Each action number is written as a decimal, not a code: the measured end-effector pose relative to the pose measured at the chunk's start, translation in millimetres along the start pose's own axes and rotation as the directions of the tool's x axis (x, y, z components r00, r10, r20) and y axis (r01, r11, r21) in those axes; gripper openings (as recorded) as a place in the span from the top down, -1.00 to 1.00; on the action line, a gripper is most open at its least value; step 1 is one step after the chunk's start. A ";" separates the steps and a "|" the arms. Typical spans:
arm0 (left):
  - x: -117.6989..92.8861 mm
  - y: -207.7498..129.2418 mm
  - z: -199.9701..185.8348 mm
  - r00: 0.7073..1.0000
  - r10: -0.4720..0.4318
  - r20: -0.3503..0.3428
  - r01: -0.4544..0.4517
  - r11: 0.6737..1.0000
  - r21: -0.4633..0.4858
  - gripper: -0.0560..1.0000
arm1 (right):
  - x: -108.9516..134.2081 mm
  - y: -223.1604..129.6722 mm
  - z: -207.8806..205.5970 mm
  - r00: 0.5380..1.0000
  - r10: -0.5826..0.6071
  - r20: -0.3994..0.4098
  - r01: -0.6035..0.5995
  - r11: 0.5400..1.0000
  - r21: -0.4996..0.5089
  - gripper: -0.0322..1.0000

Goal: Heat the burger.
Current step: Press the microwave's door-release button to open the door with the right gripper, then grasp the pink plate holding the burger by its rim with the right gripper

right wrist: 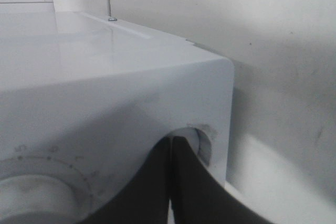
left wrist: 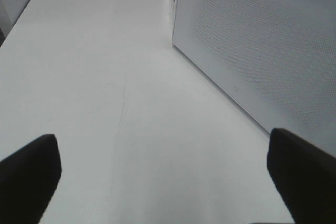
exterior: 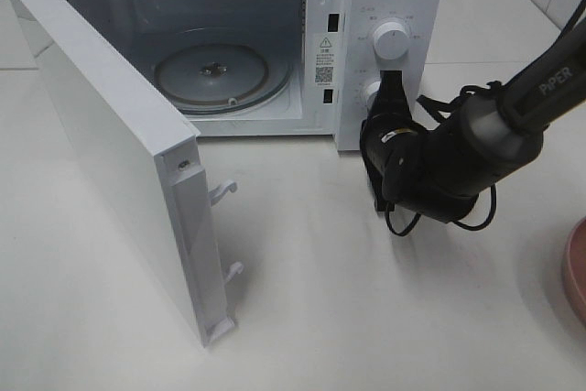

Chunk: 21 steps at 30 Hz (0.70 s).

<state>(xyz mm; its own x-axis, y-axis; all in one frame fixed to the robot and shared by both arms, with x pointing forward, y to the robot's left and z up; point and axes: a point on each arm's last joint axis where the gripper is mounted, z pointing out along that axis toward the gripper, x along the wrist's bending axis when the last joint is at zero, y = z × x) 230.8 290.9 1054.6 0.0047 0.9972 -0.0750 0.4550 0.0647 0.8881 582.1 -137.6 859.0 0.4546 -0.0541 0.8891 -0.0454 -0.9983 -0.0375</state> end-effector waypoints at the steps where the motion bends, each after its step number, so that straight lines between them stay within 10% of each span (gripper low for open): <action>1: 0.0 0.0 0.0 1.000 0.000 0.000 0.000 1.000 0.000 -0.98 | 0.0 0.0 0.0 1.000 0.000 0.000 0.000 1.000 0.000 0.90; 21: 0.0 0.0 0.0 1.000 0.000 0.000 0.000 1.000 0.000 -0.98 | 5.6 12.9 -49.2 0.939 -0.300 0.168 0.275 0.948 0.159 0.90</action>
<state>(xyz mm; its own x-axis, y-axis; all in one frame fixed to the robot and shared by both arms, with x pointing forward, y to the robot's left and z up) 230.8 290.9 1054.6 0.0047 0.9972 -0.0750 0.4550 0.0647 0.8881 540.3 -149.5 885.9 0.5901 0.2448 0.7693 0.2232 -0.9653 0.1360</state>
